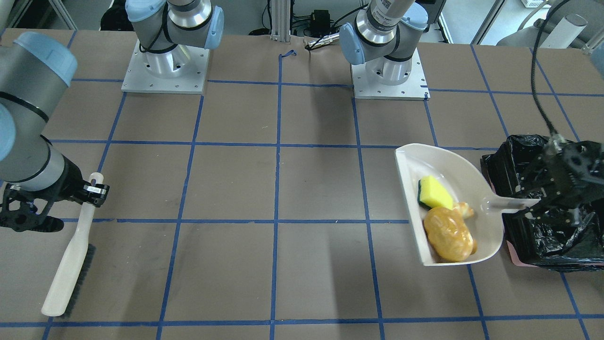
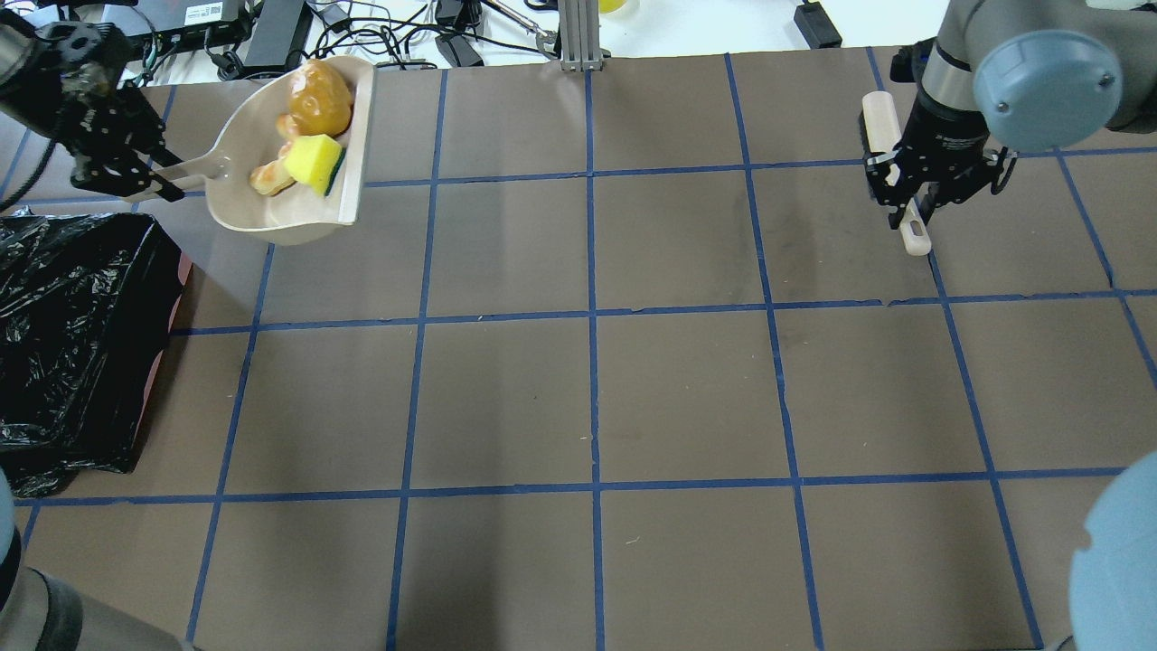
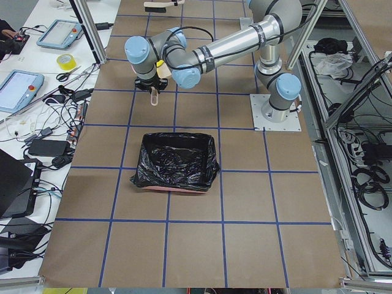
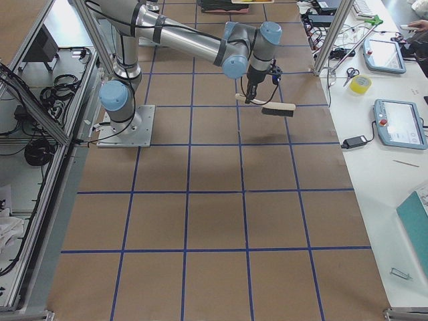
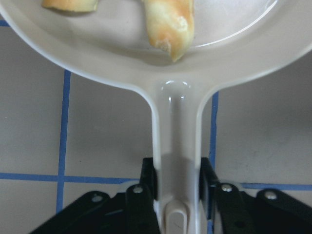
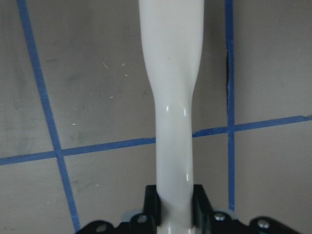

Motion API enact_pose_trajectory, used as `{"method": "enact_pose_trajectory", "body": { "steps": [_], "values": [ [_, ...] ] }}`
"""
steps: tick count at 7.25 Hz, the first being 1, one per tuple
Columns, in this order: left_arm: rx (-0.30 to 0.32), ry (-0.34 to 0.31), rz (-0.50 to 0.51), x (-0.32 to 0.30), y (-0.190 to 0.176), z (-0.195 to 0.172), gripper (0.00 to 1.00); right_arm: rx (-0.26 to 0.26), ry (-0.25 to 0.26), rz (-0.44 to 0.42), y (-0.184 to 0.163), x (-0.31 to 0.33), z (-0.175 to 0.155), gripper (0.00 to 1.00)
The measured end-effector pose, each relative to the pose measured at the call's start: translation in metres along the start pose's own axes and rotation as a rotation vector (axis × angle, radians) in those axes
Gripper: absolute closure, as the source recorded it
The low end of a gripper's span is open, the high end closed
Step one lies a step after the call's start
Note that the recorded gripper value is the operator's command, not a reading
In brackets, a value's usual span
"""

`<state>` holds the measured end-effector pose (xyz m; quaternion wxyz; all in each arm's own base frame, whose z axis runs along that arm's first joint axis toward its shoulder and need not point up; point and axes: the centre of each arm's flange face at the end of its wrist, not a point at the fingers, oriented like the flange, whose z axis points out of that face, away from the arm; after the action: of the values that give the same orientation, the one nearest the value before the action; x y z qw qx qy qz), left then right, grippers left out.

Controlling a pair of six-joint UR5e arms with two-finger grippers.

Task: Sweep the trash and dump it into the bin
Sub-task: 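Lift the dustpan toward the bin with the left gripper while the right withdraws, then tilt the dustpan over the bin with the left gripper to dump the items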

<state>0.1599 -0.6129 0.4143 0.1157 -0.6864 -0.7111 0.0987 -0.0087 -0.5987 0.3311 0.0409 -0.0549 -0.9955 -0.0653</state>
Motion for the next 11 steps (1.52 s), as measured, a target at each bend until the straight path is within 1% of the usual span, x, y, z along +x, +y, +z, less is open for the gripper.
{"method": "enact_pose_trajectory", "body": {
  "steps": [2, 3, 4, 5, 6, 7, 9, 11],
  "values": [
    [-0.004, -0.02, 0.016, 0.031, 0.08, -0.049, 1.0, 0.014, -0.01, 0.006, -0.001, 0.025, 0.024, 1.0],
    [-0.017, -0.03, 0.015, 0.047, 0.123, -0.069, 1.0, 0.019, -0.014, 0.005, 0.001, 0.026, 0.035, 1.0],
    [-0.052, -0.035, 0.006, 0.063, 0.158, -0.087, 1.0, 0.019, -0.017, -0.003, 0.002, 0.026, 0.042, 1.0],
    [-0.11, -0.039, -0.007, 0.075, 0.182, -0.104, 1.0, 0.022, -0.018, -0.027, 0.001, 0.026, 0.046, 1.0],
    [-0.189, -0.041, -0.021, 0.083, 0.199, -0.12, 1.0, 0.032, -0.017, -0.067, -0.002, 0.027, 0.05, 1.0],
    [-0.283, -0.049, -0.037, 0.089, 0.214, -0.134, 1.0, 0.045, -0.015, -0.097, -0.006, 0.031, 0.053, 1.0],
    [-0.437, -0.061, -0.064, 0.094, 0.231, -0.151, 1.0, 0.043, -0.017, -0.103, -0.01, 0.041, 0.062, 1.0],
    [-0.591, -0.049, -0.084, 0.096, 0.241, -0.162, 1.0, 0.042, -0.017, -0.098, -0.013, 0.044, 0.067, 1.0]
  ]
}}
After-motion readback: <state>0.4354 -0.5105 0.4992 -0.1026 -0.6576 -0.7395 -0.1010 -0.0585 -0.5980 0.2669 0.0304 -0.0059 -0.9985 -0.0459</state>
